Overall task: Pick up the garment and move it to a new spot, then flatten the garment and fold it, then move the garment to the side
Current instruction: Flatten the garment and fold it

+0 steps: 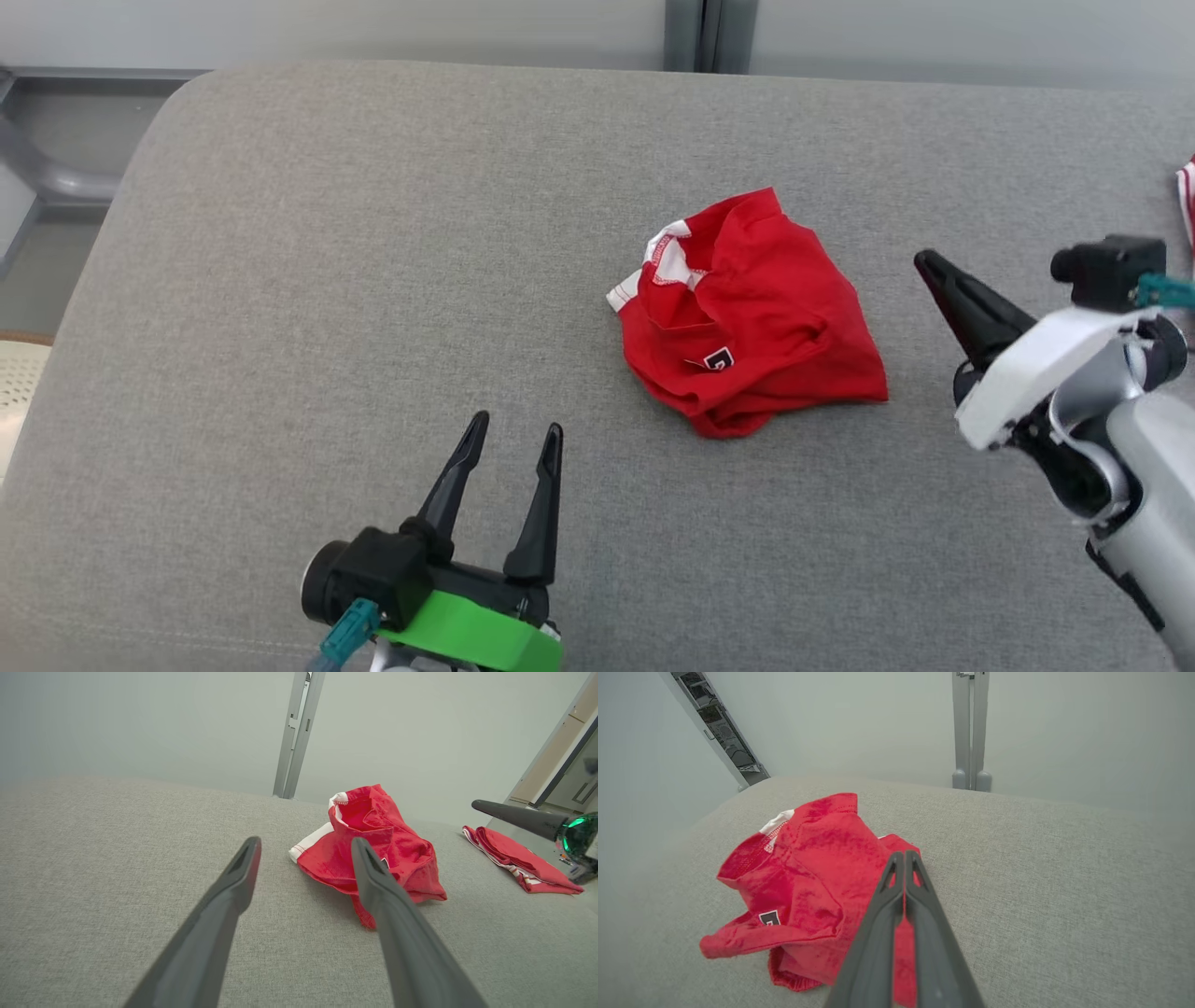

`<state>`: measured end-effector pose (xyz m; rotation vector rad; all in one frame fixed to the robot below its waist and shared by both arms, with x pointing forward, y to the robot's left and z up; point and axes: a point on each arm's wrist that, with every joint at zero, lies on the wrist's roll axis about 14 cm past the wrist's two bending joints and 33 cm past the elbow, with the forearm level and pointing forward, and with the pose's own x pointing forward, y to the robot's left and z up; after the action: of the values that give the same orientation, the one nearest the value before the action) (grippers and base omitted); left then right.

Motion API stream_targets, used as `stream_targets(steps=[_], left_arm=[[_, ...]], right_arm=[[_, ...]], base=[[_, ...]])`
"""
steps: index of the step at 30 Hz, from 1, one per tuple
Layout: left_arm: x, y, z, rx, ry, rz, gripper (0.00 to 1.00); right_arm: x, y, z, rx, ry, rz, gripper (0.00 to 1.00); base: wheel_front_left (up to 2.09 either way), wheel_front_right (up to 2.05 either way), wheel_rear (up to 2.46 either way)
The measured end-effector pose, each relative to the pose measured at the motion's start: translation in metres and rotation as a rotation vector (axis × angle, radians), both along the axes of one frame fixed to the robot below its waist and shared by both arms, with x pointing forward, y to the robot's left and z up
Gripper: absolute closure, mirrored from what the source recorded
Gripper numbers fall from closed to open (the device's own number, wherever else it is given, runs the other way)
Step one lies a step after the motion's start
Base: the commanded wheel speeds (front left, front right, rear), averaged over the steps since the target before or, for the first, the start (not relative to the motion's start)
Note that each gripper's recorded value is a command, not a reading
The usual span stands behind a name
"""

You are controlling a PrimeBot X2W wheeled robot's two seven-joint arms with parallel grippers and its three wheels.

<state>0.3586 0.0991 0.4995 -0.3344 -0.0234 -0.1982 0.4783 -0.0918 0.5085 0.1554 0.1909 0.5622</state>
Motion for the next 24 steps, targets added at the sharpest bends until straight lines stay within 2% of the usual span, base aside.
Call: stream_targets(steps=[4, 7, 14, 21, 24], left_arm=[[0.000, -0.001, -0.002, -0.006, 0.007, -0.003, 0.00], [0.000, 0.000, -0.004, -0.014, 0.021, 0.002, 0.00], [0.001, 0.007, -0.015, -0.012, 0.059, 0.033, 0.00], [0.009, 0.009, -0.027, -0.003, 0.096, 0.035, 0.00], [0.012, 0.009, -0.029, 0.000, 0.100, 0.033, 0.00]], right_arm=[[0.024, 0.009, -0.004, 0.121, 0.199, 0.016, 1.00], [0.037, 0.012, -0.017, 0.143, 0.354, 0.037, 1.00], [0.056, 0.029, -0.034, 0.220, 0.541, 0.088, 1.00], [0.045, 0.054, -0.069, 0.232, 0.754, 0.184, 1.00], [0.036, 0.070, -0.066, 0.282, 0.805, 0.250, 1.00]], base=[[0.00, 0.00, 0.00], [0.00, 0.00, 0.00], [0.00, 0.00, 0.00], [0.00, 0.00, 0.00], [0.00, 0.00, 0.00]])
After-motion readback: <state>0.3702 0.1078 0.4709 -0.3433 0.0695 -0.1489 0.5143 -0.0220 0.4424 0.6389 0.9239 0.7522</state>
